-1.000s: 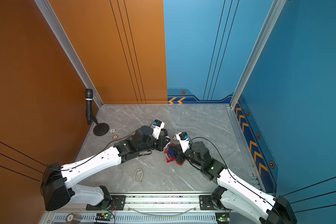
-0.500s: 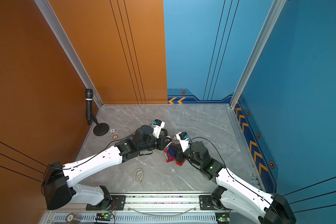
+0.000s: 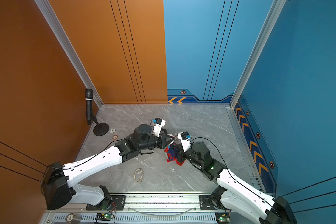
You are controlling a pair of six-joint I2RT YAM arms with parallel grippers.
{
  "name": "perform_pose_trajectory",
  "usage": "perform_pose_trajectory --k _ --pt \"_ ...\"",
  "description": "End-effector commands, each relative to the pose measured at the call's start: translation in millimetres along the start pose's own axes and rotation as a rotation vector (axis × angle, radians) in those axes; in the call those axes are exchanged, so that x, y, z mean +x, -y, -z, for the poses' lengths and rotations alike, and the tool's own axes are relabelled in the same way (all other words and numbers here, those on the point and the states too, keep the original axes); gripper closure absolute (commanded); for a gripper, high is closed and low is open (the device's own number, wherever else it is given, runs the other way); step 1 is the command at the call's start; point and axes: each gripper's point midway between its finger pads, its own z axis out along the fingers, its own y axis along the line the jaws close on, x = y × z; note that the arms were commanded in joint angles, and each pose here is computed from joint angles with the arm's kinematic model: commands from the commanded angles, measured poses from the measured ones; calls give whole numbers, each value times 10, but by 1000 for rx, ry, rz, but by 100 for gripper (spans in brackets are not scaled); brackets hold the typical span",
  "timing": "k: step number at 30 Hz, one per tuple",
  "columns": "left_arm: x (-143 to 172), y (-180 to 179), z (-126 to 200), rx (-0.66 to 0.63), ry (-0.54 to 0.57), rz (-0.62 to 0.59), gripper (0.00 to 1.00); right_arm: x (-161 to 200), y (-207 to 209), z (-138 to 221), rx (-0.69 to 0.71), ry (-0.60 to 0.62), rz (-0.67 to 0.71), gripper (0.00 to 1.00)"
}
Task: Wipe the watch dial
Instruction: Wipe the dirt from the watch dial.
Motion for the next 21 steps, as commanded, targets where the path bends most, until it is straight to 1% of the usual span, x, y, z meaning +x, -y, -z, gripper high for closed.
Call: perform_pose_trajectory --k 1,9,12,18,21 --pt "193 -50 -66 16 -69 28 100 -312 -82 97 -10 102 15 100" --pt "228 -82 -71 3 -80 44 100 -90 -10 26 5 51 8 100" --pt "234 -115 -71 -9 -81 57 100 -100 -4 35 9 57 9 100" --pt "299 -299 -138 -42 -98 168 100 -276 -35 120 10 120 28 100" --pt "352 -370 -180 -32 -112 241 100 -328 -35 160 14 150 31 100"
